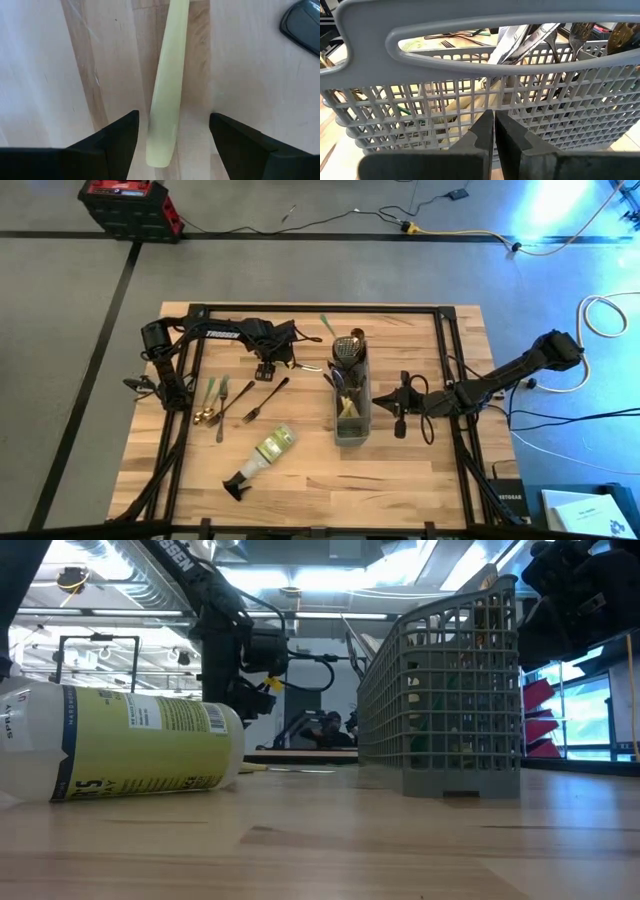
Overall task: Sort silverware
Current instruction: Put the table knife into the silverware basket
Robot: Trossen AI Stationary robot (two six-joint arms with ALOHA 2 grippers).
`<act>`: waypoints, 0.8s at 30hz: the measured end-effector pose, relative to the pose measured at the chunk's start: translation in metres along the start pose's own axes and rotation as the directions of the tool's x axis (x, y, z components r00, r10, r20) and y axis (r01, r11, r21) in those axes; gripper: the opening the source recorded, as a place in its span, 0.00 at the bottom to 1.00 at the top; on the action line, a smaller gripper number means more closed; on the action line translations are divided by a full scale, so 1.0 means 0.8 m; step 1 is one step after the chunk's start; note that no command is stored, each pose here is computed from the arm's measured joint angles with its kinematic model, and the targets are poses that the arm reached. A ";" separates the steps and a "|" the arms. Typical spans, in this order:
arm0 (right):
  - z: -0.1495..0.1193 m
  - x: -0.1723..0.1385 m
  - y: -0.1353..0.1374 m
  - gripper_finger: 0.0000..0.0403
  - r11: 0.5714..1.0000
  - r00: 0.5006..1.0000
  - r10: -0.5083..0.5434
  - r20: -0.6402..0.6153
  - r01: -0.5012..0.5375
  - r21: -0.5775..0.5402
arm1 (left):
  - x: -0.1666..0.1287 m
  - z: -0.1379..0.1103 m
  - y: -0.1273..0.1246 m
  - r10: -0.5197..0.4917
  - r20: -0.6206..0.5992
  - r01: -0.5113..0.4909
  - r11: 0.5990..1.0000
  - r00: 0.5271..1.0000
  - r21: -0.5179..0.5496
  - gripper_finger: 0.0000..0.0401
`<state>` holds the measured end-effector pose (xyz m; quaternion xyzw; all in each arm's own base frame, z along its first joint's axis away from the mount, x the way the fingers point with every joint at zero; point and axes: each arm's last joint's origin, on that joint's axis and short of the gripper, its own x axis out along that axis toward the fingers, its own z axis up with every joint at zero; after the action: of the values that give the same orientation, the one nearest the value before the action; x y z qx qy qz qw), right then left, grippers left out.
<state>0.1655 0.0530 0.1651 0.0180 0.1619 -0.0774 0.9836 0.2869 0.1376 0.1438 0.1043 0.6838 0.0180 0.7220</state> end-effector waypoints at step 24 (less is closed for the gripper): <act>0.000 0.000 0.000 0.00 1.000 1.000 0.000 0.000 0.000 0.000 | 0.001 0.000 -0.002 -0.018 0.004 0.018 1.000 1.000 -0.011 0.31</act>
<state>0.1655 0.0530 0.1651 0.0182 0.1619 -0.0776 0.9836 0.2868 0.1365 0.1428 0.0942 0.6830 0.0152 0.7241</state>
